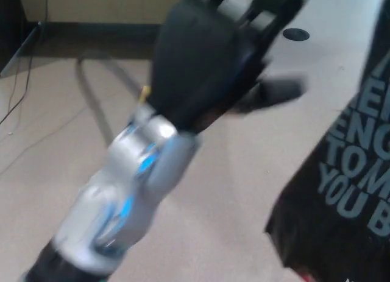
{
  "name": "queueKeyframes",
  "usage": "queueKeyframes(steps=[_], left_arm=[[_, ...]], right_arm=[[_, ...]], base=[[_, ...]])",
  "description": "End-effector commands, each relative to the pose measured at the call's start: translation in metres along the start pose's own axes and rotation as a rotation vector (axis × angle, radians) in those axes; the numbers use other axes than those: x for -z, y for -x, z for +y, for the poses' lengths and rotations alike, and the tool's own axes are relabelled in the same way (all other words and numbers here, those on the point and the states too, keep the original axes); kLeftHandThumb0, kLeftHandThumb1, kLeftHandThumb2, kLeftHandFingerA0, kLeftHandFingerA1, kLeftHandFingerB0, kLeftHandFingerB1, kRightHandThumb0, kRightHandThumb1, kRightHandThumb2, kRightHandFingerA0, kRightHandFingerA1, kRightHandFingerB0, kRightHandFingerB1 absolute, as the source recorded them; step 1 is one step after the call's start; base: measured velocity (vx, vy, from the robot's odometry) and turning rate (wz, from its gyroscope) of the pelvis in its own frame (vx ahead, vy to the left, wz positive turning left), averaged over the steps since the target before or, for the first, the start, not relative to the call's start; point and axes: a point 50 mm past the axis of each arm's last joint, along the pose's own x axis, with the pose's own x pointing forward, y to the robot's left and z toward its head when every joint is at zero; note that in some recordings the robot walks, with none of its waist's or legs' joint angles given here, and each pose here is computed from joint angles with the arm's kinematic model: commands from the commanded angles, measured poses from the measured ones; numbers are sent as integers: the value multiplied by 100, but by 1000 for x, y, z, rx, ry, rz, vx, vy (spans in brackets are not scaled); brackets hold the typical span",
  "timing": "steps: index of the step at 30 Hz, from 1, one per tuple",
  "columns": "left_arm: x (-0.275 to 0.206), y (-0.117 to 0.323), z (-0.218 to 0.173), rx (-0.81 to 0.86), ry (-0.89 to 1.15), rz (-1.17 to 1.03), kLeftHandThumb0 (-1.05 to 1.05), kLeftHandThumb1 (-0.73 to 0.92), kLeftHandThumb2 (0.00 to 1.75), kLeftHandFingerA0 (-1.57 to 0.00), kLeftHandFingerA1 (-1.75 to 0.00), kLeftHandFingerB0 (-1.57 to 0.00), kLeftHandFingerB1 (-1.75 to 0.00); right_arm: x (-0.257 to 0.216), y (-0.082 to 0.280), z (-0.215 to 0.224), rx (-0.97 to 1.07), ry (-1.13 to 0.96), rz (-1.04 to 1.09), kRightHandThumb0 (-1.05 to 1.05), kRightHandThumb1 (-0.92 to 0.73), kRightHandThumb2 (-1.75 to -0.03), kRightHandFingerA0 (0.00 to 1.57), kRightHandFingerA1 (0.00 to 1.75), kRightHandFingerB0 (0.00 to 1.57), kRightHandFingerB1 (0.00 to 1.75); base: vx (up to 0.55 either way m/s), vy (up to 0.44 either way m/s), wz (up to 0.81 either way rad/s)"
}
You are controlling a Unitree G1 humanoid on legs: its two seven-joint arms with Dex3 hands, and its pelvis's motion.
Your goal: A person is holding a plastic bag and the robot extends its left hand to grab the bag by hooking its thumb into the holes at the top and brings its hand down by its side. Then it extends its arm again to hand the plastic bag back to the person.
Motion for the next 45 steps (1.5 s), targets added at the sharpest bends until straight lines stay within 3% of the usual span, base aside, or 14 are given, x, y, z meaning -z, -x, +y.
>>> queueKeyframes(steps=[1,2,4,5,6,16,17,21,23,24,25,28,29,45], left_arm=[[47,112,-7,470,10,302,-77,41,87,0,-18,0,-4],[52,127,-6,478,16,344,-61,29,82,-3,-48,0,-23],[62,165,-2,485,26,457,-76,45,86,-3,-28,-3,-5],[68,183,0,476,33,512,-86,49,59,-7,-34,0,-24],[72,201,3,464,38,567,-71,41,85,-2,-34,-6,-13],[81,355,27,541,-49,1014,-71,45,83,0,-41,-15,-14],[79,369,29,566,-45,1074,-72,50,56,-8,-33,-1,-25],[72,415,36,620,-99,1223,-72,46,79,-3,-38,-13,-13],[70,424,39,634,-114,1250,-67,49,55,-12,-34,-8,-22],[67,433,40,655,-136,1284,-69,43,75,-10,-42,-6,-30],[65,443,41,680,-157,1332,-34,27,87,-2,-49,0,-48],[69,445,39,672,-126,1379,-33,29,87,-3,-49,0,-48],[71,443,38,648,-117,1384,-63,43,71,-15,-42,-11,-35],[71,460,28,660,227,1674,-35,55,56,-48,-41,-40,-37]], right_arm=[[3,1,0,-17,22,11,-36,-71,-61,62,45,55,40],[4,1,0,-16,14,15,-35,-70,-61,63,46,55,40],[7,2,1,-14,11,27,-36,-70,-61,63,45,55,39],[7,2,0,-13,9,29,-36,-71,-62,62,44,54,39],[6,2,0,-13,9,27,-36,-71,-62,62,44,54,39],[5,1,2,-1,-17,28,-35,-70,-61,63,45,55,40],[6,2,4,-6,-9,28,-35,-71,-61,62,45,55,40],[7,2,5,-3,-8,34,-35,-71,-61,63,45,56,40],[7,2,6,-2,-7,32,-36,-71,-61,63,45,56,40],[6,2,6,-1,-6,30,-36,-71,-61,64,45,57,40],[5,1,6,3,-7,30,-36,-71,-61,64,45,56,40],[3,-1,2,14,-15,27,-36,-71,-61,64,46,57,40],[3,0,1,19,-32,28,-40,-68,-62,64,48,55,40],[0,1,0,84,-100,-16,-33,-69,-60,69,46,61,41]], base=[[0,0,0],[0,0,0],[0,0,0],[0,0,0],[0,0,0],[0,0,0],[0,0,0],[0,0,0],[0,0,0],[0,0,0],[0,0,0],[0,0,0],[0,0,0],[0,0,0]])
